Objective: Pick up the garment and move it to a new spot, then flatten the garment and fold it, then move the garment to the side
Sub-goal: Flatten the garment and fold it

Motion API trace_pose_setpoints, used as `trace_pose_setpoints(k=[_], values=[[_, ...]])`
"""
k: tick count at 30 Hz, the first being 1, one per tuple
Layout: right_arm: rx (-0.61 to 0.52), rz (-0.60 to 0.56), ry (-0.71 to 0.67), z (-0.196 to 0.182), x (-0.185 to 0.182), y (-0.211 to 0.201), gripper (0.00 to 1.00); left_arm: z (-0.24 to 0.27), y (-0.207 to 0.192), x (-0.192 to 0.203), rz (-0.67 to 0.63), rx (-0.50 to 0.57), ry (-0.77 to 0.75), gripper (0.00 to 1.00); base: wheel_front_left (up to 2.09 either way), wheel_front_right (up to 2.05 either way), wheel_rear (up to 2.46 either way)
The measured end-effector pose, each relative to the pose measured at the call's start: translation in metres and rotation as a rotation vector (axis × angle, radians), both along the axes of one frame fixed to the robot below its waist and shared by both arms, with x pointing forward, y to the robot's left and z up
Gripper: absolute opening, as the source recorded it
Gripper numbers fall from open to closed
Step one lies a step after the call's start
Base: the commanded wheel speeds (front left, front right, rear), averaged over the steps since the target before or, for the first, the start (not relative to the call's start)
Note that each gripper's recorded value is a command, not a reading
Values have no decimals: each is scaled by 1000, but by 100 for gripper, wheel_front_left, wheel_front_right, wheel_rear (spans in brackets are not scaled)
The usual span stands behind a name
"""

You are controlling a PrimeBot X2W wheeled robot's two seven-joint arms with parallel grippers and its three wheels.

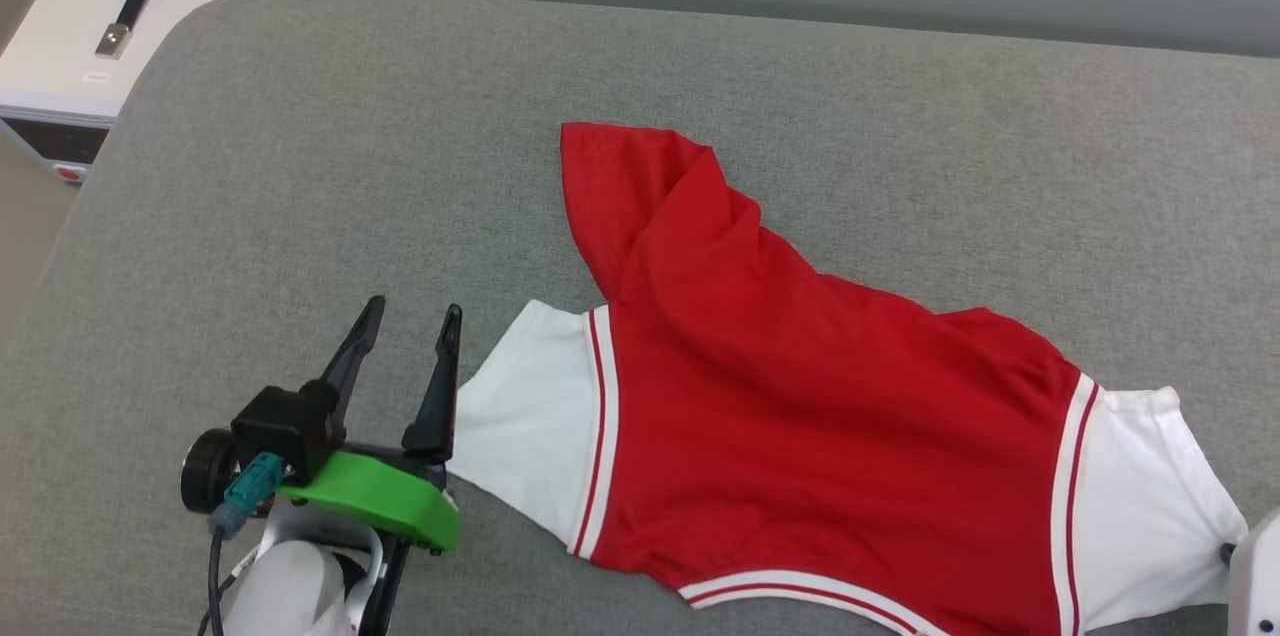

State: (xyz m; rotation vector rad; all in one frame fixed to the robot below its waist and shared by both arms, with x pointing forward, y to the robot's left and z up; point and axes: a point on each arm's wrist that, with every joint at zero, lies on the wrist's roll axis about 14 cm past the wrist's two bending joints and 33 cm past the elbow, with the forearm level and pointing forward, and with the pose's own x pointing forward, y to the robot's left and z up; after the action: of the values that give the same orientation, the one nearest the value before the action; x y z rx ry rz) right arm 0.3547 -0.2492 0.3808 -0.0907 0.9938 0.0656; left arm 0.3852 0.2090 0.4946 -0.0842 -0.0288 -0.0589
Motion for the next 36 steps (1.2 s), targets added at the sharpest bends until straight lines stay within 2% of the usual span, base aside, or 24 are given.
trace_pose_setpoints(k=[5,11,15,16,20,32,33,34,36], values=[[-10,-24,-21,6,-2,-9,0,-28,0,-5,-36,-18,149,100,0,0,0],[-3,-34,-26,7,-6,-8,0,-79,-1,-23,-137,57,541,100,0,0,0],[0,-37,-26,6,-7,-6,0,-94,-1,-33,-144,60,738,100,0,0,0],[3,-38,-23,5,-7,-5,0,-99,-2,-37,-137,79,844,100,0,0,0],[10,-43,-20,4,-3,-3,0,-109,-3,-38,-136,117,933,100,0,0,0],[13,-46,-6,-2,0,-3,0,-134,-3,-35,-140,134,1018,100,0,0,0],[13,-46,-4,-2,0,-2,0,-135,-4,-35,-147,133,1029,47,0,0,0],[14,-45,-4,-2,0,-2,0,-136,-5,-36,-151,128,1035,0,0,0,0],[14,-42,-2,-2,0,-2,0,-136,-8,-37,-162,108,1042,0,0,0,0]])
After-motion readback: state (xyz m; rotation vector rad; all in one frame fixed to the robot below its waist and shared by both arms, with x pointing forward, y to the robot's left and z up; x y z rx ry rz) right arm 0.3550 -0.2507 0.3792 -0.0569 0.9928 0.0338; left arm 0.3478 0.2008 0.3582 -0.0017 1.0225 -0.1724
